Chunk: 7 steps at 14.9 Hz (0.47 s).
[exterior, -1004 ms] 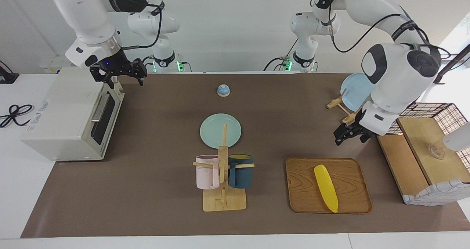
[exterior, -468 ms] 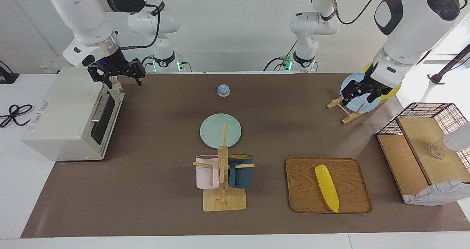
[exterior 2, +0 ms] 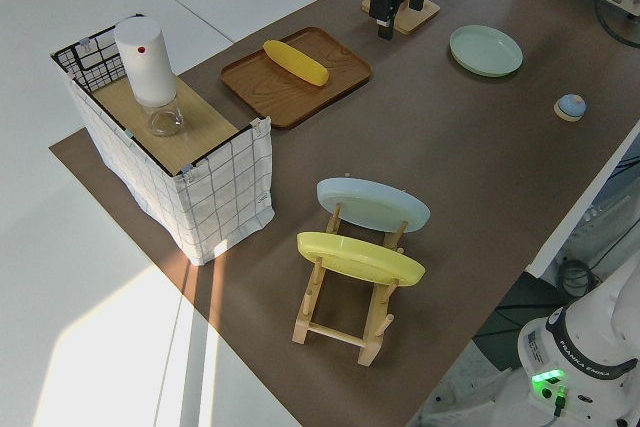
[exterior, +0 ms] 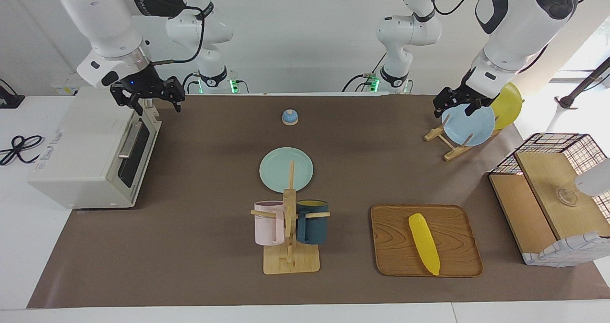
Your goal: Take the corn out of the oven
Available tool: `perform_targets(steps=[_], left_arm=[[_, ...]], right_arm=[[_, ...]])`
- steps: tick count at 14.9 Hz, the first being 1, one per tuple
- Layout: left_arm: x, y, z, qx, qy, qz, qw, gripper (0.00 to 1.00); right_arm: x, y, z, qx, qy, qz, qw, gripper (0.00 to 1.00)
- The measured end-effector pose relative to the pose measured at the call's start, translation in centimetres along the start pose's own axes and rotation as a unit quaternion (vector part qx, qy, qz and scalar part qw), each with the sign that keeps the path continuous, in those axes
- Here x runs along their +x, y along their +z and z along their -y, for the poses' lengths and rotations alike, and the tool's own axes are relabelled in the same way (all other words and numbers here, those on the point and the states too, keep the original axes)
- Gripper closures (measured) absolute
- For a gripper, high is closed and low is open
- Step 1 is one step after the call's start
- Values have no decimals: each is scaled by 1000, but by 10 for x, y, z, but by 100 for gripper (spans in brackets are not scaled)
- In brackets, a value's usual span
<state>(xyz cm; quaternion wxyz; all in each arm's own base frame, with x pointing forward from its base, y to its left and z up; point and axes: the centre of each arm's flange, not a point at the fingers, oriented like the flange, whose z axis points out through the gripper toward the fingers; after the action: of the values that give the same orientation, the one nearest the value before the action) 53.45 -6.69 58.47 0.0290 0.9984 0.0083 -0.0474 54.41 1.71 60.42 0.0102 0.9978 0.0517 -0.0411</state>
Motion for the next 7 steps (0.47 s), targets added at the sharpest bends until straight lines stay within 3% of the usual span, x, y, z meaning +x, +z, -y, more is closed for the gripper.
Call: perform_targets(steps=[3, 7], left_arm=[[4, -14, -1, -1, 2, -16, 1000, 0], [7, -12, 0, 5, 4, -15, 1000, 0]], right_arm=[[0, 0, 0, 0, 0, -1, 1000, 0], [1, -1, 0, 0, 0, -5, 1000, 0]])
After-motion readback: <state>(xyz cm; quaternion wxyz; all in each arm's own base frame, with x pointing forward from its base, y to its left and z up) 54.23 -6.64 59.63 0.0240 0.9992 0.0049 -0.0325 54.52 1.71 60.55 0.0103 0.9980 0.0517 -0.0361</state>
